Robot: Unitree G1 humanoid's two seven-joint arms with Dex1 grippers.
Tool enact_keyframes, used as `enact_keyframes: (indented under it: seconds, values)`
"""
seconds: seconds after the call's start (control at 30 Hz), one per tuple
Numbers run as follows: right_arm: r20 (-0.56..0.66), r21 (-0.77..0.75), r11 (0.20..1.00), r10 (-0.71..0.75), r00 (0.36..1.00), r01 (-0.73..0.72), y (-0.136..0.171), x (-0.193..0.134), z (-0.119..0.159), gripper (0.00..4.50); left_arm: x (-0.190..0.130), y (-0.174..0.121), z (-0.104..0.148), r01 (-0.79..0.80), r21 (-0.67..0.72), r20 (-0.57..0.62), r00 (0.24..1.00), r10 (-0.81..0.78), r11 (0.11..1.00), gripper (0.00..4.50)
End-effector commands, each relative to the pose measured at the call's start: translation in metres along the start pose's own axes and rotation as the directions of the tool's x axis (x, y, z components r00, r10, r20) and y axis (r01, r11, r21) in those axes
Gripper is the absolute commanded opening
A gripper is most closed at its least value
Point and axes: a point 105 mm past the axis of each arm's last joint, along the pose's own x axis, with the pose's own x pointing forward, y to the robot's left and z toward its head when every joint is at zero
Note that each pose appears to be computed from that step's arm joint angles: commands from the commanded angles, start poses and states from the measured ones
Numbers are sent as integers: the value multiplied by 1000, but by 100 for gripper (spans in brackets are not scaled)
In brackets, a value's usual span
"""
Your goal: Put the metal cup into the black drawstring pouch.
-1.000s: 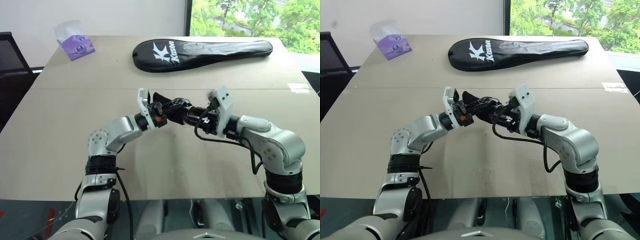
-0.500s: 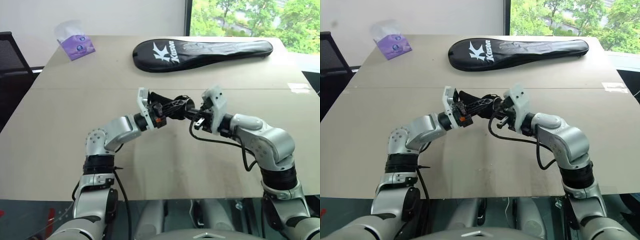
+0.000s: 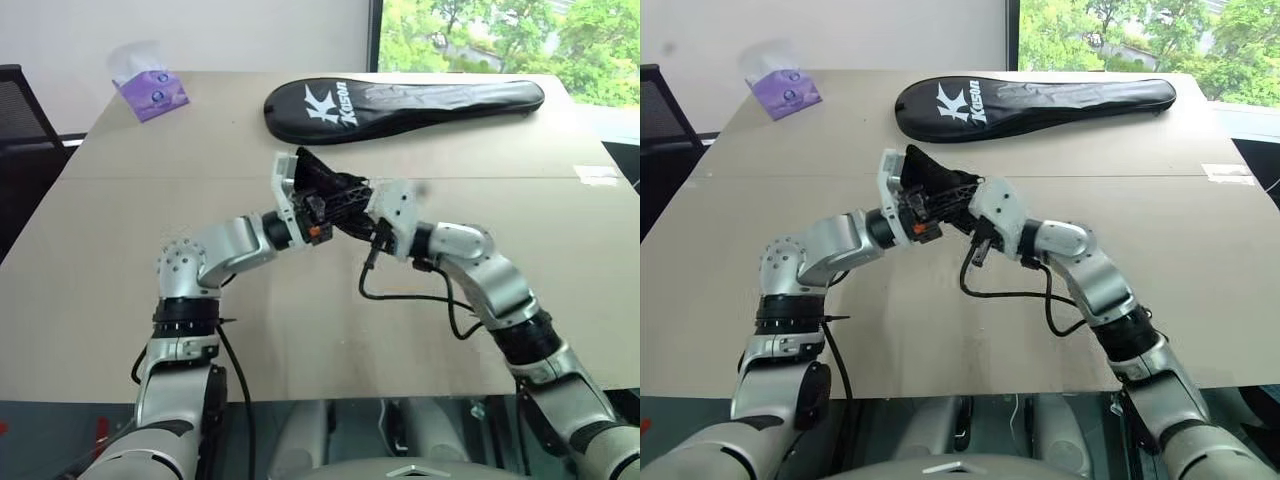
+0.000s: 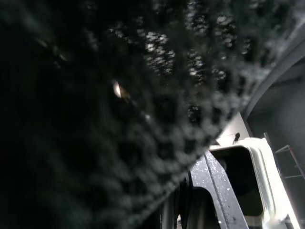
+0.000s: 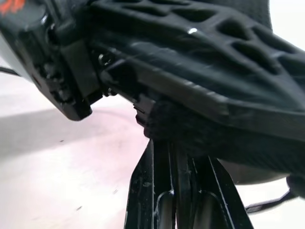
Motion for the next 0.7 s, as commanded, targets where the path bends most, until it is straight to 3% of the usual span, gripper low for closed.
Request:
enact_keyframes:
  seconds: [0.03, 0.17, 0.3, 0.43, 0.53, 0.7]
  values:
    - [108, -150, 989, 20, 994, -4, 4, 15, 20, 6, 3, -22, -12, 76, 64, -71, 995, -72, 995, 0]
    - [158, -203, 978, -12, 987, 44, 3, 16, 23, 6, -3, -11, -12, -26, 114, -52, 998, 32, 993, 0]
    - [178, -232, 970, -26, 984, 68, 0, 3, 27, 6, -8, 11, -5, -204, 296, -8, 976, 216, 933, 0]
    - [128, -267, 963, -9, 992, 43, 1, -4, 19, 6, -4, 13, 8, -302, 534, 72, 947, 313, 790, 0]
    - [97, -291, 956, 2, 995, 27, 0, 2, 13, 6, -2, 11, 13, -344, 736, 110, 911, 399, 583, 0]
    - [89, -315, 949, -9, 996, 37, -6, 16, 10, 6, 1, 3, 15, -316, 875, 150, 897, 416, 366, 0]
